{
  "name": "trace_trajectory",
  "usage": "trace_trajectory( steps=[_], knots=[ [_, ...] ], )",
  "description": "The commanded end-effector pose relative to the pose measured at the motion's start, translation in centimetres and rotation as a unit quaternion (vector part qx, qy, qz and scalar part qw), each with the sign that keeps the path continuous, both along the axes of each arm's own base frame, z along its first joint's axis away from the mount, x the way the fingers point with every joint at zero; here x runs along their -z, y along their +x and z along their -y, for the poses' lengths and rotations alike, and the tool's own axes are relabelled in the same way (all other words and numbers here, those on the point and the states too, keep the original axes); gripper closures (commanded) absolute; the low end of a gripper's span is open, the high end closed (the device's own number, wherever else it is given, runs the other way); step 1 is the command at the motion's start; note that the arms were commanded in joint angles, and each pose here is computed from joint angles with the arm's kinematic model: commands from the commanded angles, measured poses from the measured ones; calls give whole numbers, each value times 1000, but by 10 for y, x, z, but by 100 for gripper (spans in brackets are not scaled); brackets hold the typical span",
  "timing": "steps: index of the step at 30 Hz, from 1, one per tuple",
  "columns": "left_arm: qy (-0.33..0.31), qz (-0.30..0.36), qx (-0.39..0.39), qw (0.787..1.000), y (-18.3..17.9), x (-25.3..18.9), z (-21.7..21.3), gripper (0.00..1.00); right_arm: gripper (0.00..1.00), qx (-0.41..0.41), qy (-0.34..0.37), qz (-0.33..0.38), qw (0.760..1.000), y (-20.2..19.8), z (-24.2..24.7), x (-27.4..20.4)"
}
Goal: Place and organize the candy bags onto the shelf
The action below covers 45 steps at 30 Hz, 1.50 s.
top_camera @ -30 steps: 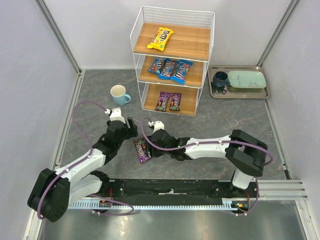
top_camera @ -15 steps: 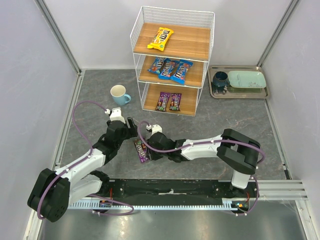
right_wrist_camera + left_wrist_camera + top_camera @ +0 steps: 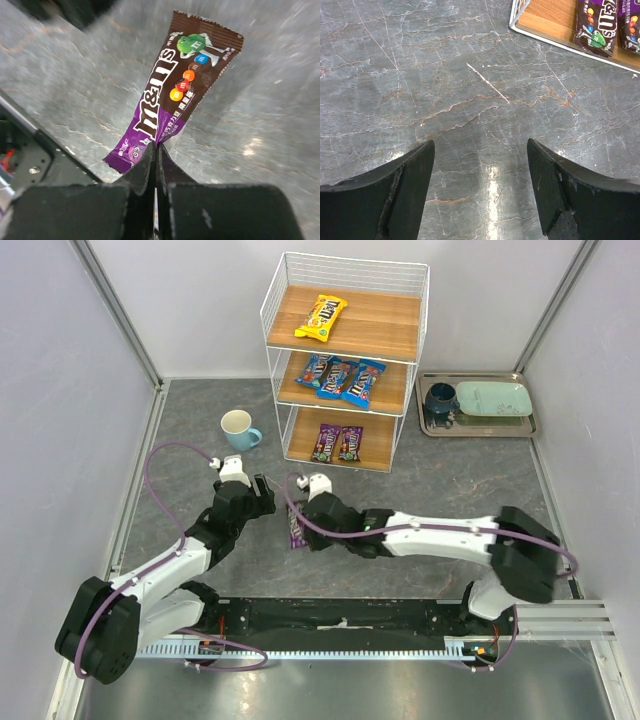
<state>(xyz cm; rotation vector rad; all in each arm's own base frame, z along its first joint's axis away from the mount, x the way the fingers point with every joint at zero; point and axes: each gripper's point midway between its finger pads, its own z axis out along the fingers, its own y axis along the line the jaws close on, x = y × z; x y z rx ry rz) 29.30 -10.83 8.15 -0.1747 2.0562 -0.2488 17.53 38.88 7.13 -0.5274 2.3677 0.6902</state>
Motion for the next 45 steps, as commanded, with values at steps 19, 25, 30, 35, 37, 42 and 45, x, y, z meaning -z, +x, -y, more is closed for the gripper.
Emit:
trace_trajectory(
  steps=[19, 25, 30, 35, 37, 42, 45],
  knots=[
    [-18, 19, -14, 1000, 9, -10, 0, 19, 100, 209, 67, 387, 896, 178, 144, -452],
    [-19, 19, -15, 1000, 9, -10, 0, 19, 100, 206, 84, 373, 901, 242, 145, -447],
    [-18, 17, -14, 1000, 9, -9, 0, 19, 100, 188, 82, 358, 911, 270, 143, -429],
    [-19, 18, -14, 1000, 9, -9, 0, 19, 100, 187, 71, 351, 915, 275, 146, -418],
    [-19, 18, -14, 1000, 9, -9, 0, 19, 100, 183, 74, 347, 917, 275, 146, -417],
    [-18, 17, -14, 1000, 9, -9, 0, 19, 100, 180, 82, 340, 920, 272, 146, -414],
    [-19, 18, -14, 1000, 9, -9, 0, 19, 99, 176, 92, 338, 920, 268, 146, -415]
  ],
)
